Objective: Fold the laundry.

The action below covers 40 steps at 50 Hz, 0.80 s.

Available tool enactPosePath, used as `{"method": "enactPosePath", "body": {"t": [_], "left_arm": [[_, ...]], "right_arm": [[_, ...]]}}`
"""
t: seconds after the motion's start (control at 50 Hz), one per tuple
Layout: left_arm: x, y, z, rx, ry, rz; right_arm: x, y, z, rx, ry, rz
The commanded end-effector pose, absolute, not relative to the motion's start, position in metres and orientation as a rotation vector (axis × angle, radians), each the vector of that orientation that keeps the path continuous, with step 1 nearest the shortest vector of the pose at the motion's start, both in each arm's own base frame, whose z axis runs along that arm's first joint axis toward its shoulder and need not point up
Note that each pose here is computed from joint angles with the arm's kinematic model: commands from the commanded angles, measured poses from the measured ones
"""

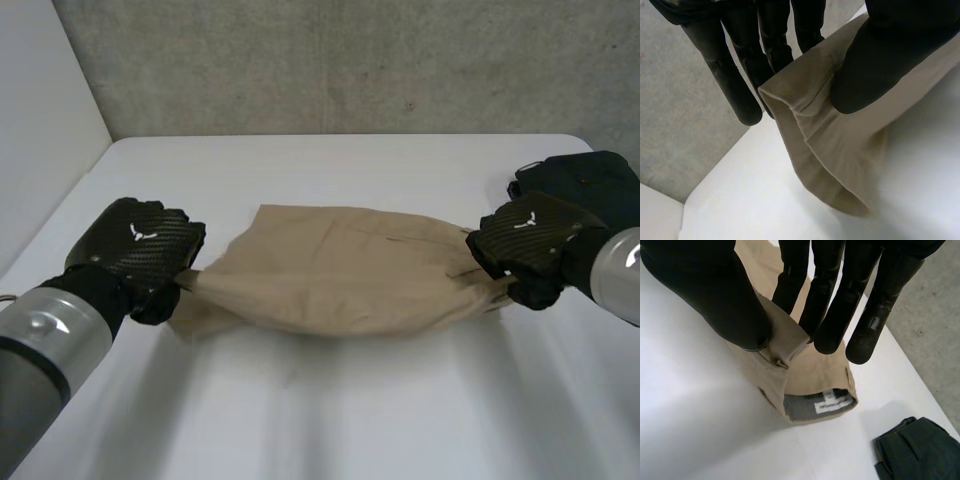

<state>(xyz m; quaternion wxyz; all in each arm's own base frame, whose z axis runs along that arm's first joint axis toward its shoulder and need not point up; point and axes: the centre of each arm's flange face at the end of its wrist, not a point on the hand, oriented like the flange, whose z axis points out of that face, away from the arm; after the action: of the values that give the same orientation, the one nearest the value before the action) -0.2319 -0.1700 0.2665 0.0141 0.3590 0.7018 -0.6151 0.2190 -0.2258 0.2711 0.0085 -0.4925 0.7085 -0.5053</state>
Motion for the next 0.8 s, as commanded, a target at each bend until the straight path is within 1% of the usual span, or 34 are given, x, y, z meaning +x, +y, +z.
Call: {"method": "enactPosePath", "body": {"t": [0.02, 0.06, 0.08, 0.12, 0.2, 0.22, 0.28, 0.3, 0.36, 0.38, 0.44, 0.46, 0.54, 0.68, 0.8], "left_arm": [[-0.233, -0.163, 0.250, 1.185, 2.225, -1.846], [-0.235, -0.165, 0.243, 1.206, 2.240, -1.809], [-0.237, -0.171, 0.232, 1.228, 2.264, -1.756], [-0.240, -0.177, 0.223, 1.242, 2.279, -1.716], [-0.253, -0.206, 0.211, 1.249, 2.248, -1.722], [-0.259, -0.219, 0.207, 1.236, 2.230, -1.750], [-0.269, -0.240, 0.203, 1.211, 2.194, -1.806], [-0.276, -0.253, 0.204, 1.189, 2.154, -1.866], [-0.288, -0.273, 0.202, 1.164, 2.100, -1.941], [-0.293, -0.286, 0.195, 1.152, 2.079, -1.963], [-0.303, -0.306, 0.187, 1.135, 2.026, -2.016], [-0.309, -0.318, 0.184, 1.127, 1.983, -2.048], [-0.322, -0.341, 0.174, 1.126, 1.869, -2.113], [-0.339, -0.374, 0.157, 1.071, 1.718, -2.243], [-0.352, -0.385, 0.148, 1.110, 1.650, -2.327]], "right_arm": [[0.216, -0.201, 0.265, -1.595, 2.220, -1.379], [0.215, -0.198, 0.257, -1.654, 2.212, -1.323], [0.214, -0.198, 0.255, -1.671, 2.210, -1.317], [0.213, -0.201, 0.252, -1.674, 2.208, -1.313], [0.218, -0.221, 0.232, -1.591, 2.241, -1.296], [0.220, -0.232, 0.227, -1.531, 2.253, -1.329], [0.222, -0.247, 0.221, -1.457, 2.266, -1.385], [0.224, -0.254, 0.217, -1.427, 2.265, -1.419], [0.226, -0.265, 0.209, -1.394, 2.264, -1.461], [0.227, -0.273, 0.205, -1.376, 2.278, -1.494], [0.224, -0.292, 0.196, -1.313, 2.347, -1.566], [0.223, -0.296, 0.194, -1.296, 2.368, -1.583], [0.223, -0.310, 0.185, -1.254, 2.406, -1.655], [0.234, -0.327, 0.185, -1.171, 2.315, -1.877], [0.234, -0.335, 0.184, -1.130, 2.307, -1.974]]}}
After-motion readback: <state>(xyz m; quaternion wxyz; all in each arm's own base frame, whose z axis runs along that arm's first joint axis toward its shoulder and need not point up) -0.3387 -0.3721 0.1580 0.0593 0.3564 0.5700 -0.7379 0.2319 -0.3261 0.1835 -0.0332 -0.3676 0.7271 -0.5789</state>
